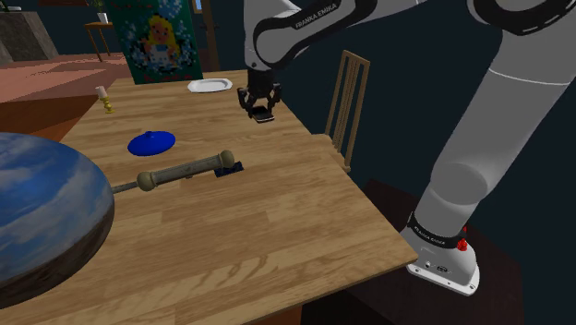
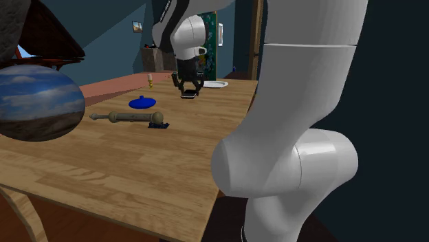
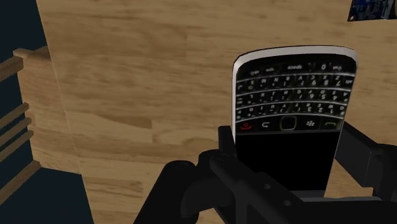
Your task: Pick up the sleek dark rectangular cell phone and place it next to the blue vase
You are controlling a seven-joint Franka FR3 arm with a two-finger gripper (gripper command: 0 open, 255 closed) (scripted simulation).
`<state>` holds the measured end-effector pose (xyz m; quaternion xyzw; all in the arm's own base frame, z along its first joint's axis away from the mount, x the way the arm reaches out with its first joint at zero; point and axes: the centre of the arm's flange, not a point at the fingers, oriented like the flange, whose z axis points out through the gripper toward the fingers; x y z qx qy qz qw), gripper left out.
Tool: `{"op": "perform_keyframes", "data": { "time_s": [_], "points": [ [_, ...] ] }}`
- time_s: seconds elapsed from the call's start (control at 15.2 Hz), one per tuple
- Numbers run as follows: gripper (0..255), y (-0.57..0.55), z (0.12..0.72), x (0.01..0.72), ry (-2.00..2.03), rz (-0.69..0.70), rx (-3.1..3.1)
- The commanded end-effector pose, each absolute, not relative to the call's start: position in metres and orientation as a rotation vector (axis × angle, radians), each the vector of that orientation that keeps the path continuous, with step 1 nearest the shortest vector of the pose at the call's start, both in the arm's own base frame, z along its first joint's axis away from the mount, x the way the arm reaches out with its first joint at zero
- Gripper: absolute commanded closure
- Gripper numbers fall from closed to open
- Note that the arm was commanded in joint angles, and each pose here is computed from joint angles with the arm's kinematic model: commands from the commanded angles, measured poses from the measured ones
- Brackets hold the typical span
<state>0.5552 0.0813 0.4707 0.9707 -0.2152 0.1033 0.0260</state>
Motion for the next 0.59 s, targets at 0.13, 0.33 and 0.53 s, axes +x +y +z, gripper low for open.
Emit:
{"op": "perform_keyframes", "data": {
  "time_s": [0.13, 0.33, 0.53],
  "points": [
    [255, 0.098, 0.47, 0.607, -0.667, 0.32, 3.0],
    [255, 0.11, 0.47, 0.645, -0.667, 0.32, 3.0],
    [255, 0.123, 0.47, 0.683, -0.667, 0.32, 3.0]
  ]
}}
